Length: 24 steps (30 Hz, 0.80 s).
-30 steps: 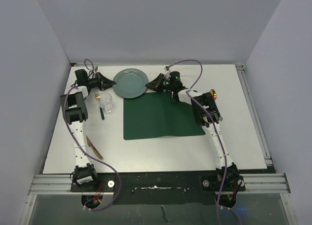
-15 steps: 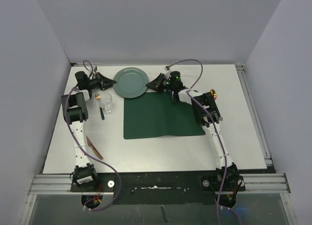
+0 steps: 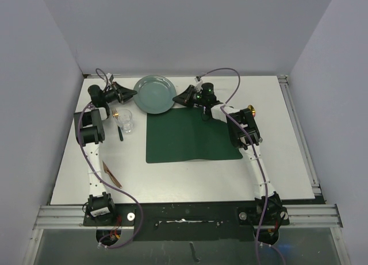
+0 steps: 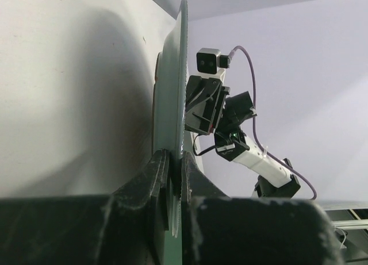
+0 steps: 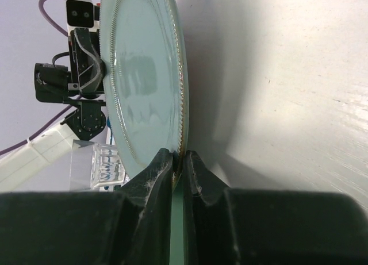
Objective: Set the dinner table for one person
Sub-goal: Pick up the plate at the center of the board.
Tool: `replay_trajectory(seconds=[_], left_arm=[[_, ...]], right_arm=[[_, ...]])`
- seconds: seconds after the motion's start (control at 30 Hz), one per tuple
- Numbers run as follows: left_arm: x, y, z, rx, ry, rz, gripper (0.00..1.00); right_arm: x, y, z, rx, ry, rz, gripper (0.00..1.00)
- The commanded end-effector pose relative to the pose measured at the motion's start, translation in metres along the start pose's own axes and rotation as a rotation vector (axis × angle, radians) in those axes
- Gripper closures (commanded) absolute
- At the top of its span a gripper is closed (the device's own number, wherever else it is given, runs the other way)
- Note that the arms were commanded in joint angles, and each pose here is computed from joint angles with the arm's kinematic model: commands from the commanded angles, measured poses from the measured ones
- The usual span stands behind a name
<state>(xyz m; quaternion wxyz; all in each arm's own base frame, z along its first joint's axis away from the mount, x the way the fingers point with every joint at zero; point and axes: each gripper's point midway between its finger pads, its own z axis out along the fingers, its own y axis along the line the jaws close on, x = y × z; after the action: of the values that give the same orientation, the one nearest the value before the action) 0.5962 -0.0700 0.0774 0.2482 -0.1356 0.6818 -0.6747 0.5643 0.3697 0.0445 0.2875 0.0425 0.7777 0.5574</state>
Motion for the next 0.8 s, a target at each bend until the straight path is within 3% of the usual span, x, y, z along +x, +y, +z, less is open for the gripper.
replay_trajectory(seconds=[0.0,0.47,0.63,0.77], left_arm=[[0.025,-0.076,0.029,0.099,0.139,0.133,1.00],[0.013,-0.116,0.033,0.072,0.100,0.196,1.00],[0.002,-0.107,0.041,-0.087,0.062,0.235,1.00],[0.002,-0.096,0.050,-0.275,0.091,0.352,1.00]], right_arm=[[-0.013,0.106,0.002,-0.184,-0.021,-0.184,1.00],[-0.022,0.140,-0.007,-0.209,-0.035,-0.243,1.00],[-0.026,0.157,-0.012,-0.226,-0.045,-0.268,1.00],[-0.031,0.171,-0.017,-0.235,-0.059,-0.292,1.00]])
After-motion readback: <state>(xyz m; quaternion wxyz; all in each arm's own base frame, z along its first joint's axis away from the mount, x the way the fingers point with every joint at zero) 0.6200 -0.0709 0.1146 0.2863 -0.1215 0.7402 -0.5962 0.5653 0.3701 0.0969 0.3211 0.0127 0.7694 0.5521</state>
